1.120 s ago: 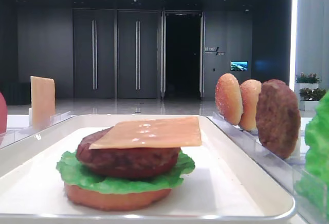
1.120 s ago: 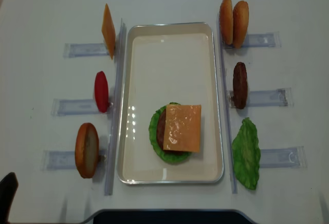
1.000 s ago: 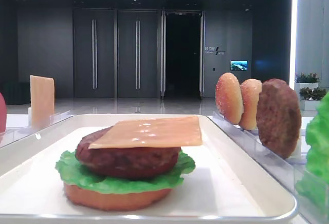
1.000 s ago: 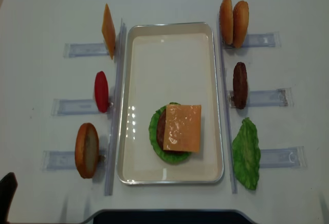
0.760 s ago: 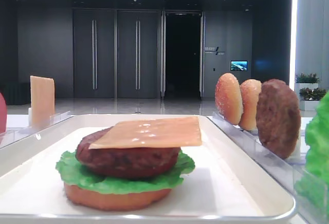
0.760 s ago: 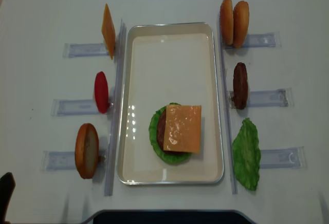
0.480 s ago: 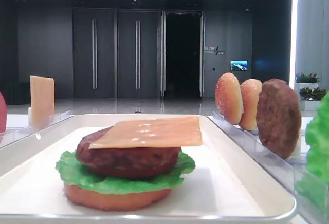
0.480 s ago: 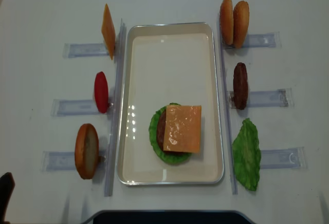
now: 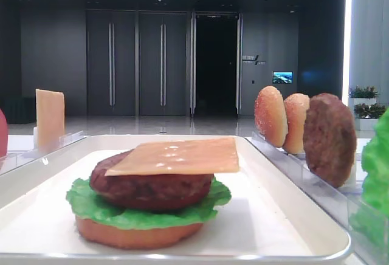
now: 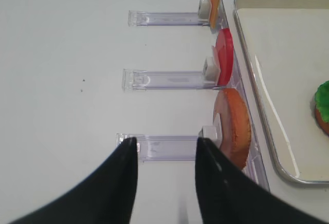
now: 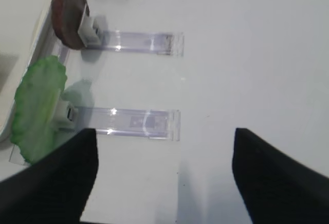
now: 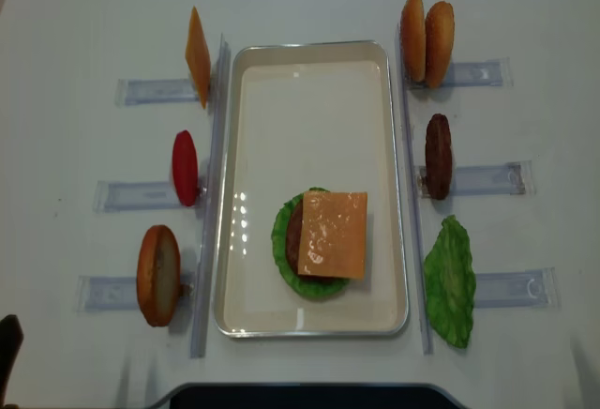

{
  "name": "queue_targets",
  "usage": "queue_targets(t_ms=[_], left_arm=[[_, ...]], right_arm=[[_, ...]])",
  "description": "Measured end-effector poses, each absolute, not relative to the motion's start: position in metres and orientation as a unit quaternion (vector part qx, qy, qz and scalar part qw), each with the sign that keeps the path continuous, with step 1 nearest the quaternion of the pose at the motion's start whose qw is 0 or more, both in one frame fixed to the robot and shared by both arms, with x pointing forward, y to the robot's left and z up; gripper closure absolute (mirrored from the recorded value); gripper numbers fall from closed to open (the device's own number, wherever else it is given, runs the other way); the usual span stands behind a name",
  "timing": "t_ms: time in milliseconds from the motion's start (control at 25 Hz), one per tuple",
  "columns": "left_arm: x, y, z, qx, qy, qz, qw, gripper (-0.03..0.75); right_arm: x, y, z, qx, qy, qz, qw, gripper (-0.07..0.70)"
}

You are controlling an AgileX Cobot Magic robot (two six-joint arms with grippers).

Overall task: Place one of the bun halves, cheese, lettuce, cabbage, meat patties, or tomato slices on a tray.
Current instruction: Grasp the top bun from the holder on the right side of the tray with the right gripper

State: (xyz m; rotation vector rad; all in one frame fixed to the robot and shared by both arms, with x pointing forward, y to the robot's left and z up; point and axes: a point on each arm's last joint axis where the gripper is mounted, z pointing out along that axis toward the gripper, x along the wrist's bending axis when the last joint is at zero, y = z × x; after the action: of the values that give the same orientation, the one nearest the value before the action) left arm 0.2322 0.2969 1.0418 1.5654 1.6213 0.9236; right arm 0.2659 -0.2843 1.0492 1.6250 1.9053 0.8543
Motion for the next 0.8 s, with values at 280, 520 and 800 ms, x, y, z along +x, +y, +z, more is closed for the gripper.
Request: queue_targets(t_ms=[280, 520, 800], left_arm=[[0.232, 0.297, 1.042, 0.603, 0.625, 0.356, 0.346, 0.495], [0.232, 0.297, 1.042, 0.603, 0.625, 0.356, 0.346, 0.533], [0.232, 0.297, 1.042, 0.603, 0.625, 0.356, 0.346, 0.578]], right_arm=[[0.316, -0.282, 1.069, 0.626, 0.715, 0.270, 0.154, 0.090], [0.375, -0.283, 1.082, 0.646, 0.727, 0.216, 0.085, 0.090], [0.442, -0.285, 1.099, 0.651, 0.730, 0.199, 0.063, 0.090]])
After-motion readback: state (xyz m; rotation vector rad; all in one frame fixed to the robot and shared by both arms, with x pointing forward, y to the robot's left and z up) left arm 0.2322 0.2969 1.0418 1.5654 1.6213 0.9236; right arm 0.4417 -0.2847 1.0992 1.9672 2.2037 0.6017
